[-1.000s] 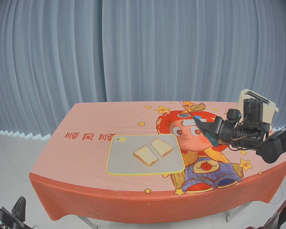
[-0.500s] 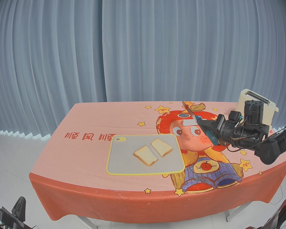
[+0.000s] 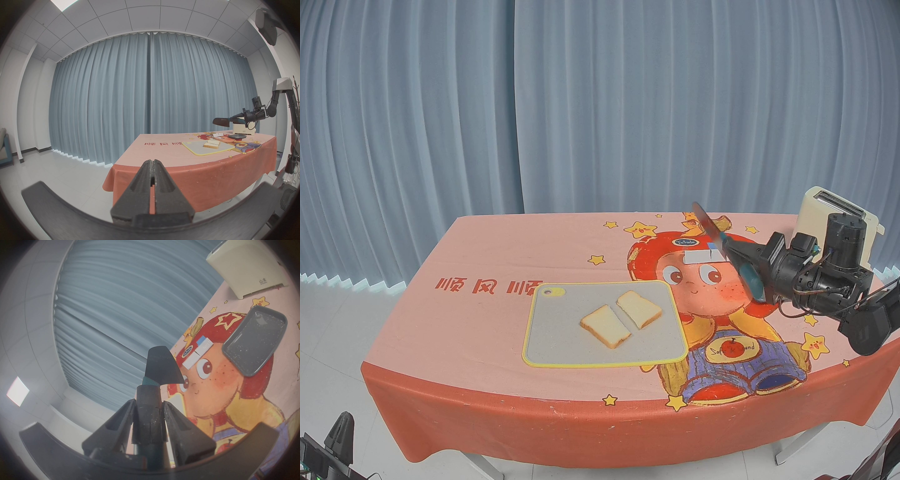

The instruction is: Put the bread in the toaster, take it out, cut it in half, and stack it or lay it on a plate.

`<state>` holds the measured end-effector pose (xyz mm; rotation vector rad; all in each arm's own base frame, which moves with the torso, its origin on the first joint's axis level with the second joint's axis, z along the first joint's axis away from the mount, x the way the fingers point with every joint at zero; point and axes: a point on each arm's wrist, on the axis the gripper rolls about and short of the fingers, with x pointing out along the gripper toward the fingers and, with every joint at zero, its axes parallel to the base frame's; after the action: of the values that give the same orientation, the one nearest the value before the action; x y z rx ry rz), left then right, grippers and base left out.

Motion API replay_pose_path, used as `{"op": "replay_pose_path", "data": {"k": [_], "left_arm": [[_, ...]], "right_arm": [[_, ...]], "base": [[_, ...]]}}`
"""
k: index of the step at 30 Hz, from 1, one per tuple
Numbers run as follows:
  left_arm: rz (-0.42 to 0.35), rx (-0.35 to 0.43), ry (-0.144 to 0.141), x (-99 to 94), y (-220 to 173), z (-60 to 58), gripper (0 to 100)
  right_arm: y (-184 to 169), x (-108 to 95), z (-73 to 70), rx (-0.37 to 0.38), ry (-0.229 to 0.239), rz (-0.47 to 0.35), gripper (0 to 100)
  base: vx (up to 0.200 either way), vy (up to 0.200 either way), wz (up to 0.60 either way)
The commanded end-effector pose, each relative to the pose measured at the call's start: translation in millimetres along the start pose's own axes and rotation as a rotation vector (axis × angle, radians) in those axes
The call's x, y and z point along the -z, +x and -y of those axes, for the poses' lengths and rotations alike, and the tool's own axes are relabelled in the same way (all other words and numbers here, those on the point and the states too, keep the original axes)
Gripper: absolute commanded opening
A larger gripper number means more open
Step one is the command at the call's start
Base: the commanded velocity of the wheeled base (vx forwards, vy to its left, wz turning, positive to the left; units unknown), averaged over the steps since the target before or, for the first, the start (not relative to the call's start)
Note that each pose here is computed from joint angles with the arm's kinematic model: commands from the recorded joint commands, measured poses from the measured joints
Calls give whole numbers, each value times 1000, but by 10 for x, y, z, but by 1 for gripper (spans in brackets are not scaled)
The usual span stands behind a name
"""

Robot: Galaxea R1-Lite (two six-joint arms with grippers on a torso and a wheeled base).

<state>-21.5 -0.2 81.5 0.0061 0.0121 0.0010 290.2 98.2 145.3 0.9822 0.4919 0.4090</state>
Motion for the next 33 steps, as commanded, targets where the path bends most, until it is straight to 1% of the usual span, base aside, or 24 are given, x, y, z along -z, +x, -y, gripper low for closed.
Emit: {"op": "replay_pose_path", "data": {"k": [1, 7, 12, 17, 22, 26, 29, 33], "left_arm": [[-19, 0, 0, 48, 14, 0, 0], [-19, 0, 0, 48, 14, 0, 0], [-19, 0, 0, 48, 14, 0, 0], [-19, 0, 0, 48, 14, 0, 0], [-19, 0, 0, 48, 14, 0, 0], [-19, 0, 0, 48, 14, 0, 0], [-17, 0, 0, 48, 13, 0, 0], [-17, 0, 0, 48, 13, 0, 0]], "right_arm": [[-60, -23, 4, -38, 53, 35, 0], [-90, 15, 58, -47, 64, 40, 0], [-121, -61, 120, -42, 78, 62, 0], [-161, -52, 215, -35, 91, 14, 0], [-120, -44, 264, -21, 98, 6, 0], [-80, -23, 332, 1, 108, -5, 0], [-51, -12, 368, 3, 109, -6, 0], [3, -3, 455, 18, 114, -6, 0]], "base": [[0, 0, 0], [0, 0, 0], [0, 0, 0], [0, 0, 0], [0, 0, 0], [0, 0, 0], [0, 0, 0], [0, 0, 0]]}}
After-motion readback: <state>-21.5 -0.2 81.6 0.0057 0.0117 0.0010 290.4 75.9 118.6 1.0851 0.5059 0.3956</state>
